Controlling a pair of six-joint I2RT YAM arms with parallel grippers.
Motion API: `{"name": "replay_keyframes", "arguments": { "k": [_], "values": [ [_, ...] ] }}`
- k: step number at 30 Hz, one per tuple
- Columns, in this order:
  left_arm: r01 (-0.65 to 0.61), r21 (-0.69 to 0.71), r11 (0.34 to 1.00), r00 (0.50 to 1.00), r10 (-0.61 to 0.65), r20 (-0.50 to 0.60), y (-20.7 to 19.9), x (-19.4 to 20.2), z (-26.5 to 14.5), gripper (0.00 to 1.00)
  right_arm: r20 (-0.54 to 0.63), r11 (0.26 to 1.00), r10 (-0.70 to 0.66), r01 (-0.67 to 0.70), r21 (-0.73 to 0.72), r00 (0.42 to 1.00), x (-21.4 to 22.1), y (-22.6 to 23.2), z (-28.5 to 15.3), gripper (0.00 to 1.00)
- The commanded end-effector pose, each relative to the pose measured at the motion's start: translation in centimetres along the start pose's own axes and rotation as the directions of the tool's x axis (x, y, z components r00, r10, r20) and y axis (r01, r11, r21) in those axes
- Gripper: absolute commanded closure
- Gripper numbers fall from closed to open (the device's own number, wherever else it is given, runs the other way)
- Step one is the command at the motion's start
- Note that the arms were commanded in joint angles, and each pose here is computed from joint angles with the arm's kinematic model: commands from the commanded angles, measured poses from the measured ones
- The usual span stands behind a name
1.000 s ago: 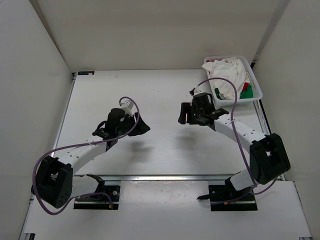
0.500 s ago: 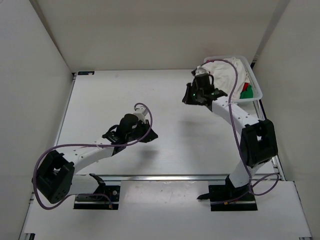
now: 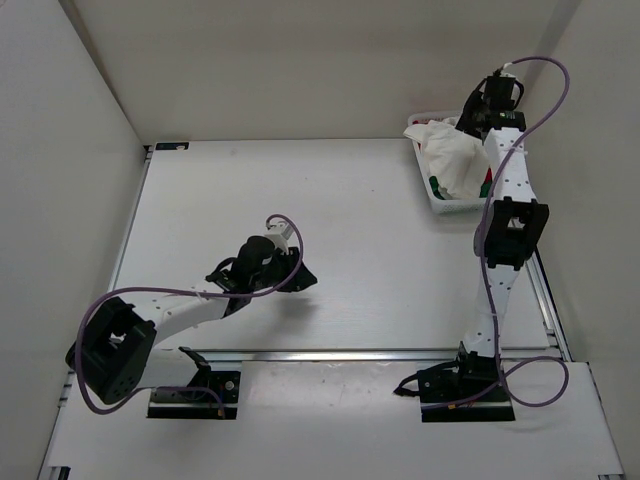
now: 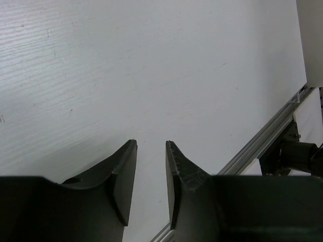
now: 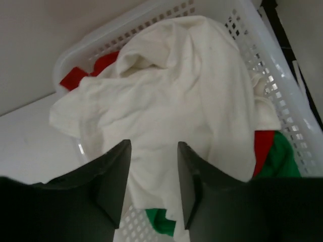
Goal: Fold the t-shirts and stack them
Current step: Grab crumpled tshirt from bin with the right arm
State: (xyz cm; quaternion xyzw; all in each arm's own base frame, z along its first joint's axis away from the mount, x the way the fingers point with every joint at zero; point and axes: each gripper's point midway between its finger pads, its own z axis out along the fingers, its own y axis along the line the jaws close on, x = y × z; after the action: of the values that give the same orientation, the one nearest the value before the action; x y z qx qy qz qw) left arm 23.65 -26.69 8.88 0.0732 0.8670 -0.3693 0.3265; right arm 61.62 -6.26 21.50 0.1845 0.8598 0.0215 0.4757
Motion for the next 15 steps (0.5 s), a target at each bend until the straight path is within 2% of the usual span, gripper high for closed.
{"name": "replay_keyframes", "arguments": {
  "k": [1, 3, 7, 10, 15],
  "values": [
    [-0.020, 0.044, 0.999, 1.000, 0.019, 0.021, -1.0, -0.4, 0.1, 0.59, -0.073, 0.996, -0.047, 0.053, 0.076, 0.996, 0.5, -2.0, 0.4, 0.55],
    [-0.022, 0.054, 0.998, 1.000, 0.021, 0.021, -1.3, -0.5, 0.2, 0.60, -0.096, 0.991, -0.039, 0.051, 0.122, 0.995, 1.3, -3.3, 1.1, 0.50],
    [-0.008, 0.050, 0.999, 1.000, 0.008, 0.004, -1.0, -0.2, 0.6, 0.59, -0.118, 0.980, -0.070, 0.091, 0.178, 0.991, 2.6, -4.3, 1.3, 0.52],
    [-0.001, 0.050, 0.999, 1.000, 0.002, -0.002, -0.8, 0.0, 0.6, 0.59, -0.107, 0.948, -0.093, 0.121, 0.295, 0.990, 2.4, -6.1, 1.0, 0.53],
    [0.007, 0.051, 0.999, 1.000, -0.007, 0.006, -0.7, -0.2, 0.6, 0.58, -0.106, 0.911, -0.160, 0.188, 0.367, 0.981, 2.4, -6.5, 1.1, 0.53]
  ]
}}
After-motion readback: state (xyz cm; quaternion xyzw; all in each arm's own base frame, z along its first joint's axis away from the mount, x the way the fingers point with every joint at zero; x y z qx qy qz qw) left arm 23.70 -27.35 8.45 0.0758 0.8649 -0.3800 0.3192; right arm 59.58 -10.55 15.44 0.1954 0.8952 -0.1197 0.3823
